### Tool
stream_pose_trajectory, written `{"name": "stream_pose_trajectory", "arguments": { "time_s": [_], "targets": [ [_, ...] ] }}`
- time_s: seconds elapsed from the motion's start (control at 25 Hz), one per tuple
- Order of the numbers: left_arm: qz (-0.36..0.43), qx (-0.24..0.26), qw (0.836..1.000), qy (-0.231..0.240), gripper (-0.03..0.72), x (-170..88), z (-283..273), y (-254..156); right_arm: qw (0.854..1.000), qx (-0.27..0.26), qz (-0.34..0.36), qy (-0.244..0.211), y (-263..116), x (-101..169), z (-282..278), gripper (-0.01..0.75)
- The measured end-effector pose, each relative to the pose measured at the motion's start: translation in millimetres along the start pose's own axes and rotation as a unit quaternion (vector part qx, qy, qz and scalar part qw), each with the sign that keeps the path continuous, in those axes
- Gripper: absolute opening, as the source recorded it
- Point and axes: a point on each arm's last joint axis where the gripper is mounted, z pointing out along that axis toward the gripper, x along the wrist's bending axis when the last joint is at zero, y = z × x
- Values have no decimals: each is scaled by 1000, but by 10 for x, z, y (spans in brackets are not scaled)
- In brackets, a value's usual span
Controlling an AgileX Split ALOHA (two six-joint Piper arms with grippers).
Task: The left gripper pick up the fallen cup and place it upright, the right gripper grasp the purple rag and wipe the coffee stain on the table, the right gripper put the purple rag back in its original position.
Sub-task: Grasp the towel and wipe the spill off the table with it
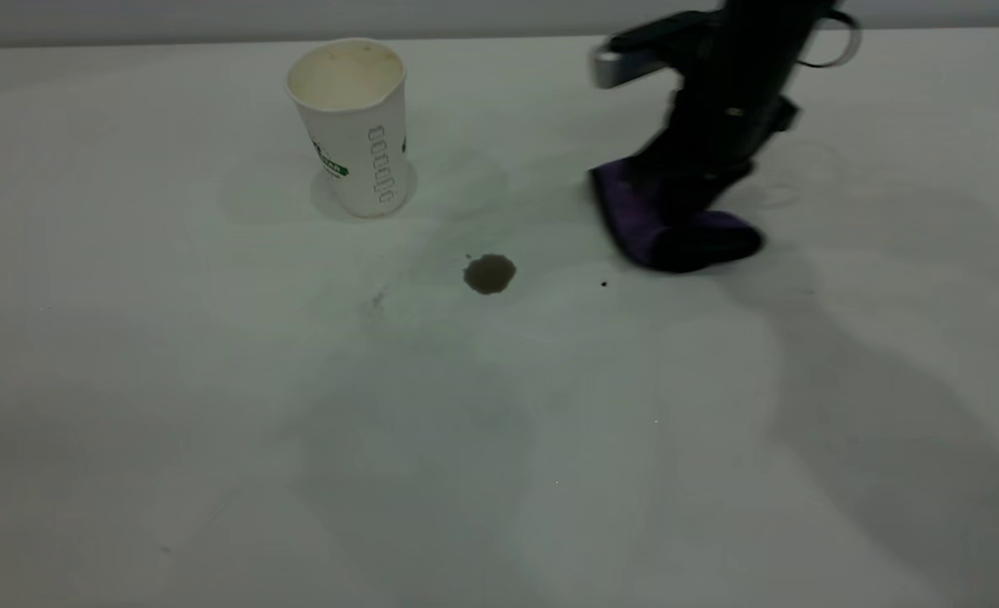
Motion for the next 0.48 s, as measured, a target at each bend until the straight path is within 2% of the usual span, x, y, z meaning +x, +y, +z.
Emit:
{"name": "stream_pose_trajectory", "arguments": {
  "time_s": [0.24,0.48],
  "targets": [
    [0,0,1000,0,569,0,0,0,997,-20,-66,27,363,736,-187,76],
    [0,0,1000,0,569,0,0,0,995,3,-90,50,313,1376,-193,76]
  ]
}}
